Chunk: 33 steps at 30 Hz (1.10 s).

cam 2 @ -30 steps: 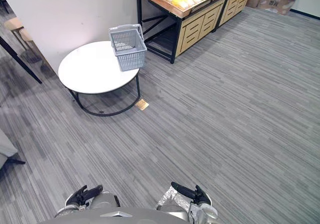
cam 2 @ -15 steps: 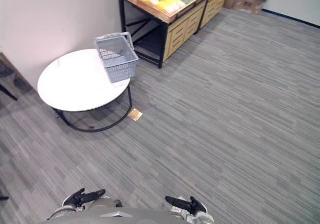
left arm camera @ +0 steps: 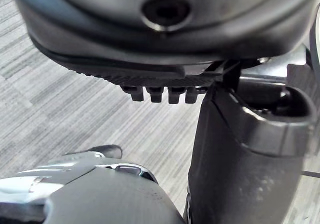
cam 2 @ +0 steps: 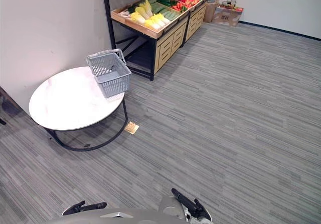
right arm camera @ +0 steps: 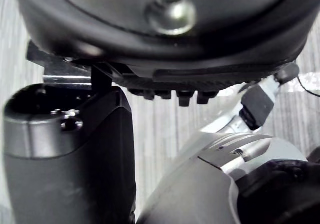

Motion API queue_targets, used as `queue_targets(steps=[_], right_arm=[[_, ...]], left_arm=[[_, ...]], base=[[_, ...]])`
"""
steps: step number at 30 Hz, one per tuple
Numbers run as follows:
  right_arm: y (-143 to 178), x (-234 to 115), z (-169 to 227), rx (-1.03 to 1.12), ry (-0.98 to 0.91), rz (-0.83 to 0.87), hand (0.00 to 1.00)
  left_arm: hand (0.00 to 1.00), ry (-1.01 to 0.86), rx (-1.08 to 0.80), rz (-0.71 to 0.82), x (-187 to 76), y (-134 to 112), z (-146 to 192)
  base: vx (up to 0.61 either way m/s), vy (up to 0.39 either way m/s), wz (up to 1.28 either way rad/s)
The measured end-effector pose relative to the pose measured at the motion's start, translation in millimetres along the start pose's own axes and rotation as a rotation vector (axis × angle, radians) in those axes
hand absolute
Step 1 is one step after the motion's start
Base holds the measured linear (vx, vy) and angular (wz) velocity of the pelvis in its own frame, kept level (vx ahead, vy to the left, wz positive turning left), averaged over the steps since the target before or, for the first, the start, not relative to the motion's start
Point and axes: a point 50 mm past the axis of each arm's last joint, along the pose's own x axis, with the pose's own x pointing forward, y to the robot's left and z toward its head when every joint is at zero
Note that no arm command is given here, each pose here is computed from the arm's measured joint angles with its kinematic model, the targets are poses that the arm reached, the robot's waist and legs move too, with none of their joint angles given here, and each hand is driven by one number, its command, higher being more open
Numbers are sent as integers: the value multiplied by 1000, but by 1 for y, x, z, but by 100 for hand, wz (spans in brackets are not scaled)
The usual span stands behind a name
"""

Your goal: Pick vegetable in the basket

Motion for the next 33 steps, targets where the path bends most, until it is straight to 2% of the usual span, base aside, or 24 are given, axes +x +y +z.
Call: queue_targets(steps=[5,7,9,11,19,23,29,33], right_arm=[[-3,0,0,139,-12,-30,100],[-5,-2,-7,182,6,-53,100],[-16,-6,-20,193,44,-90,100],[-25,-5,-8,128,19,-111,100],[-14,-1,7,-63,2,-90,100],[-7,2,11,-73,-1,-75,100],[-1,2,7,-156,33,-29,100],[-4,2,9,-184,25,-30,100]], left_arm=[[100,17,-29,-3,0,-3,-5],[100,24,-78,11,-1,0,-8],[100,33,-141,11,-1,-7,-12],[100,12,-192,-19,-1,-23,-8],[100,-89,-221,-29,-1,-18,15],[100,-119,-291,-32,-1,-14,20],[100,-131,-215,-13,0,-5,26],[100,-164,-229,-32,-1,-6,29]], base=[[342,-191,22],[571,-325,27],[591,-306,36],[625,-311,11],[520,-227,10],[366,80,2],[259,200,11],[196,123,29]])
